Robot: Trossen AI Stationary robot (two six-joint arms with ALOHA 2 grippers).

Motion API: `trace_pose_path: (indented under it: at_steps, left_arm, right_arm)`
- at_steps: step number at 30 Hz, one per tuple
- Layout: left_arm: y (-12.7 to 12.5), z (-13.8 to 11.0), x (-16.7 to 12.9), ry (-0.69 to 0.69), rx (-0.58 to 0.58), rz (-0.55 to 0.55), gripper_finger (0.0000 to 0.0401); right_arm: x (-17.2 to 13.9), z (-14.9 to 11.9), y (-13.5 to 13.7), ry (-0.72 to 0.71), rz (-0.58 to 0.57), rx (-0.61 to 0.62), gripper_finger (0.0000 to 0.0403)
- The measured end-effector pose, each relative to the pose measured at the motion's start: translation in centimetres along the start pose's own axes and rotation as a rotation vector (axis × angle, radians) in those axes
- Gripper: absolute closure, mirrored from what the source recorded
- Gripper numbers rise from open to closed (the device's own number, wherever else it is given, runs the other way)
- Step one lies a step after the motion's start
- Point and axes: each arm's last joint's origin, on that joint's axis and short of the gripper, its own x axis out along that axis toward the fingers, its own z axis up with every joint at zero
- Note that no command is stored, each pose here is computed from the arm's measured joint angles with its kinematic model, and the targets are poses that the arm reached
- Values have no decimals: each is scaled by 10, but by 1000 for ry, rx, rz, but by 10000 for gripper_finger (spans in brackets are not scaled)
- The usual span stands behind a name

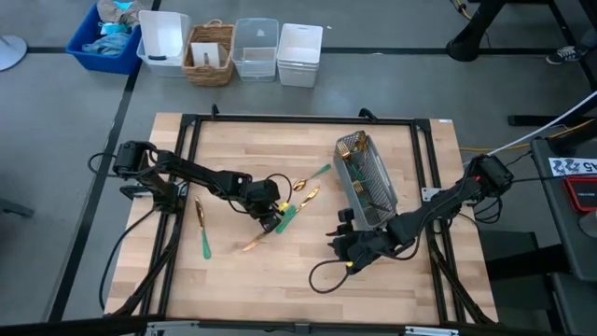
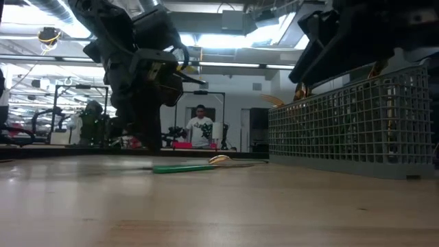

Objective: Sort silverware
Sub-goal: Put the top left fork into the bottom section of the basket

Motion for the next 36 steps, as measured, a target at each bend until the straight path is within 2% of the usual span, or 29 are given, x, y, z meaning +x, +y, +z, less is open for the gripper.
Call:
trace_pose_path:
  at_steps: [7,13,19,24,29,36]
  left_arm:
    - [-6,-7,2,4,37,8,378]
    - [-15,-17,4,-31,153,55,327]
    - [-23,-27,6,-81,331,124,286]
    - [-28,-35,7,-146,384,215,288]
    - [-33,-43,8,-185,444,257,292]
    - [-33,-55,23,-146,482,293,292]
  right_arm:
    - [1,-1,1,5,14,-3,279]
    - [1,-1,1,4,17,-2,279]
    - [1,0,1,4,17,-2,279]
    - [1,0,1,4,17,-2,279]
    - [1,2,1,-24,18,13,279]
    - [1,11,1,-102,21,52,279]
